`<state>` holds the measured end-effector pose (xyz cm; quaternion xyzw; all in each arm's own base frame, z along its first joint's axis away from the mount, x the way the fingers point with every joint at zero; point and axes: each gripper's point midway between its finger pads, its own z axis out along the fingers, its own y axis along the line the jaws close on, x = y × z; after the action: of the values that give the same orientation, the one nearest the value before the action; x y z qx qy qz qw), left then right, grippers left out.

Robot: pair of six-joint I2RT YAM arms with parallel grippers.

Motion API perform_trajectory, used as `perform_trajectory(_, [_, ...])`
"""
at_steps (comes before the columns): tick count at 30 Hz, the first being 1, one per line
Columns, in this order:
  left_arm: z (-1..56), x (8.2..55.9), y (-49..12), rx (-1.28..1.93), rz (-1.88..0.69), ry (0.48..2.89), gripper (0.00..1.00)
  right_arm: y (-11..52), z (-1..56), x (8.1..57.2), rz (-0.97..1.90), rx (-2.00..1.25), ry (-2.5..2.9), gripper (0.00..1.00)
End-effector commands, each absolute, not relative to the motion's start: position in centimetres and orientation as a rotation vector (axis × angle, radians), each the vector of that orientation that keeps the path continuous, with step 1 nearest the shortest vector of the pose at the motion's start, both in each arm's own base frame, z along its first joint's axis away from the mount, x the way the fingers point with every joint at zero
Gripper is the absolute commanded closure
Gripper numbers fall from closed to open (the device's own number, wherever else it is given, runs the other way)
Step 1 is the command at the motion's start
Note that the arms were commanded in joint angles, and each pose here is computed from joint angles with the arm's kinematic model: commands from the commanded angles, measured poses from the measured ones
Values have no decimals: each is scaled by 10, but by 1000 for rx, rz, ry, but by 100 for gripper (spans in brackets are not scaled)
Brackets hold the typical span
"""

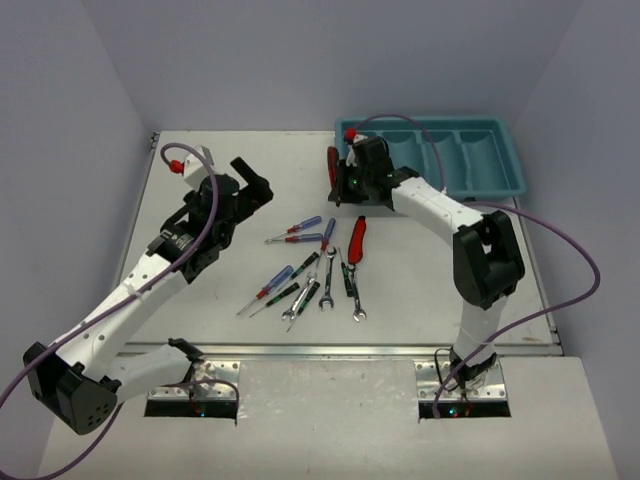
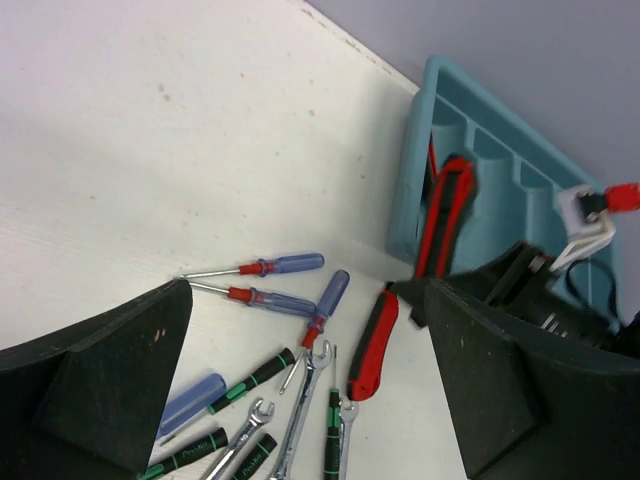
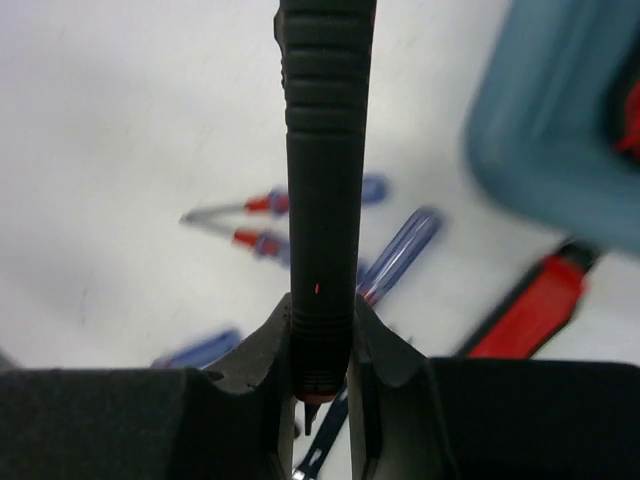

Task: Sort the tools into containers

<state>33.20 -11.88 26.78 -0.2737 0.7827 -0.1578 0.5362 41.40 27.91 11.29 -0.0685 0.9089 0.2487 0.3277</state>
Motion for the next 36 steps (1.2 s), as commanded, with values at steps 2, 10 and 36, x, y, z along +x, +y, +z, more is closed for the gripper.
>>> perform_trajectory(2, [249, 319, -104, -575, -257, 1914, 0, 206, 126, 498, 258, -86, 2364, 100])
perform_trajectory(10, [240, 306, -102, -447, -209, 1990, 0, 184, 130, 576, 149, -110, 2331, 100])
perform_trajectory(36, [197, 271, -51, -300, 134, 2084, 0, 219, 106, 396, 228, -150, 2478, 27])
